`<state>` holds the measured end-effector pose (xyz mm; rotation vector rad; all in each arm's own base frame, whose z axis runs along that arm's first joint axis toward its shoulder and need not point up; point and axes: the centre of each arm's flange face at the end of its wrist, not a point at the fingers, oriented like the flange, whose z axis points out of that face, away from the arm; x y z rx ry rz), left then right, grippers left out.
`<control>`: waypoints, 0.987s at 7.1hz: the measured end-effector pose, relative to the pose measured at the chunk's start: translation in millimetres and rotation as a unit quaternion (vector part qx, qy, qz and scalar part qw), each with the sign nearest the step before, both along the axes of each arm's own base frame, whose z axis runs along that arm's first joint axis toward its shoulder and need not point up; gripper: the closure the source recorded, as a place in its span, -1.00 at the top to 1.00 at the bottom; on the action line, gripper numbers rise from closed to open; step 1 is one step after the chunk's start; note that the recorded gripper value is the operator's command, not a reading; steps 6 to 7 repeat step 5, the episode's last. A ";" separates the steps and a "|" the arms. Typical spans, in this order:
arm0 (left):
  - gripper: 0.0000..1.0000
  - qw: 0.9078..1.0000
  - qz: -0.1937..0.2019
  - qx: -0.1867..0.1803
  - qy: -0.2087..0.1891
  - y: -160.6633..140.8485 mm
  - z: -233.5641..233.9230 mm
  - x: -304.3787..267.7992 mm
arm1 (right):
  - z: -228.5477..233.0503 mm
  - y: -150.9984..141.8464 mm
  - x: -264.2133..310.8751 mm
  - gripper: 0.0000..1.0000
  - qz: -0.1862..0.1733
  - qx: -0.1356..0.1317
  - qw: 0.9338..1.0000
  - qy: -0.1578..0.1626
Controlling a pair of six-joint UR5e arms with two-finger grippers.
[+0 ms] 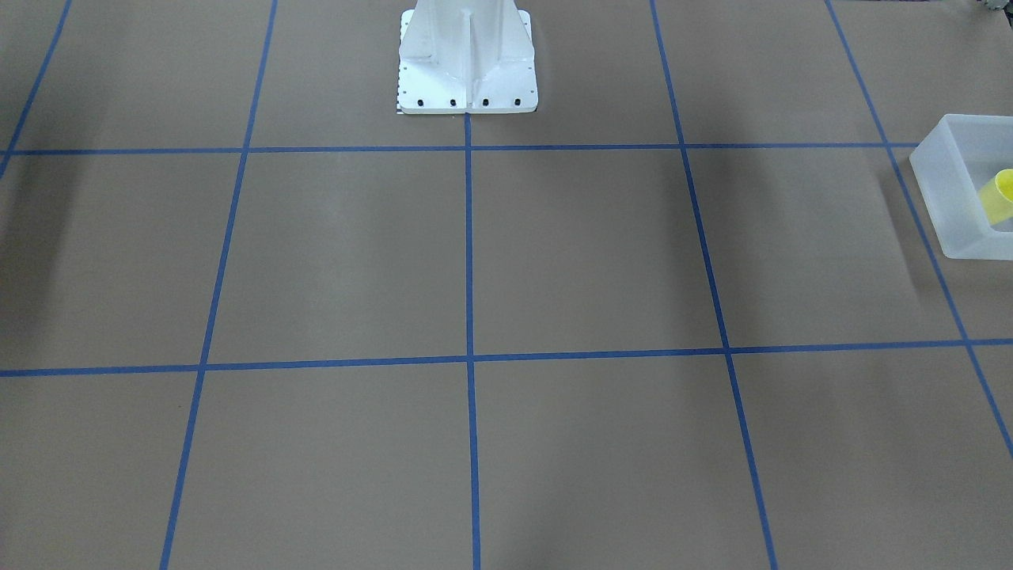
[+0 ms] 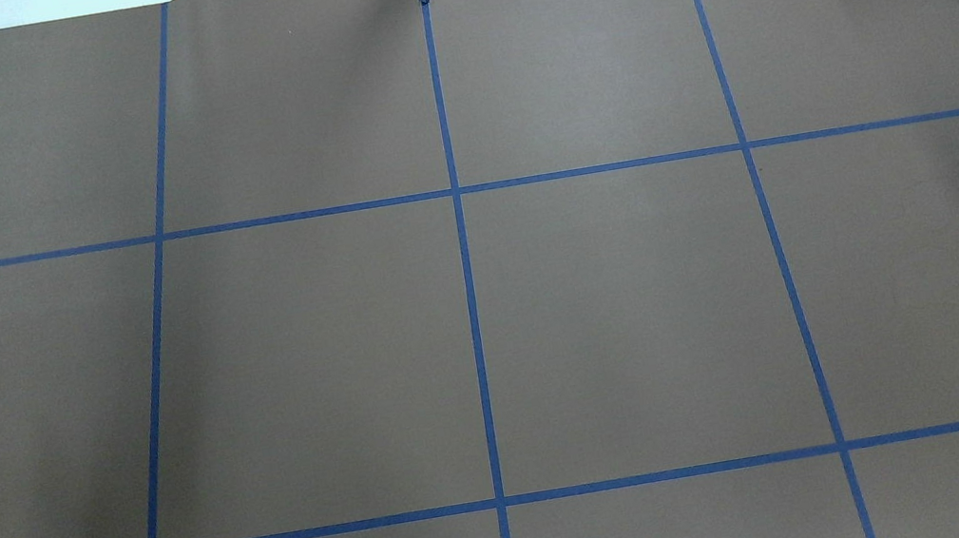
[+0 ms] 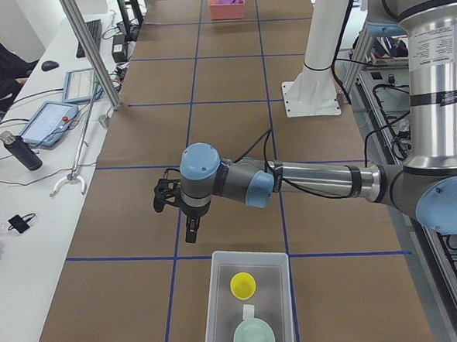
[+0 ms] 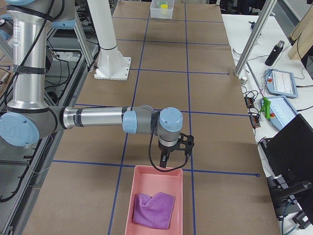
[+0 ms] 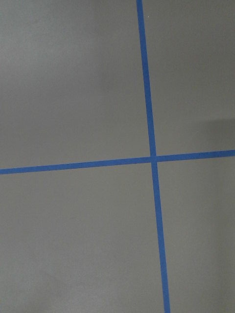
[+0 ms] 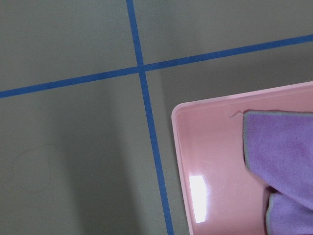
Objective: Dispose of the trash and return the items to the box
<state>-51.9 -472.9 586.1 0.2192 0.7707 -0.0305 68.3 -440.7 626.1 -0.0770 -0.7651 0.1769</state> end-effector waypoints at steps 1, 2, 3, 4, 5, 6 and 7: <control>0.98 1.000 -0.002 -0.004 -0.007 1.5 3.8 -1.1 | 0.4 0.0 -0.6 1.00 0.000 -0.001 1.000 0.000; 0.98 1.000 -0.002 -0.006 -0.009 2.3 6.1 -1.5 | 1.0 -0.3 -0.8 1.00 0.000 -0.002 1.000 0.000; 0.98 1.000 -0.002 -0.007 -0.010 2.4 7.2 -1.6 | 1.6 -0.5 -1.0 1.00 -0.001 -0.002 1.000 0.000; 0.98 1.000 -0.002 -0.008 -0.010 2.4 8.0 -1.6 | 1.5 -0.6 -1.0 1.00 -0.001 -0.002 1.000 0.000; 0.98 1.000 -0.002 -0.009 -0.010 2.3 8.4 -1.6 | 1.5 -0.7 -1.0 1.00 -0.001 -0.002 1.000 0.000; 0.98 1.000 -0.002 -0.009 -0.010 2.3 8.4 -1.6 | 1.5 -0.7 -1.0 1.00 -0.001 -0.002 1.000 0.000; 0.98 1.000 -0.002 -0.009 -0.010 2.3 8.4 -1.6 | 1.5 -0.7 -1.0 1.00 -0.001 -0.002 1.000 0.000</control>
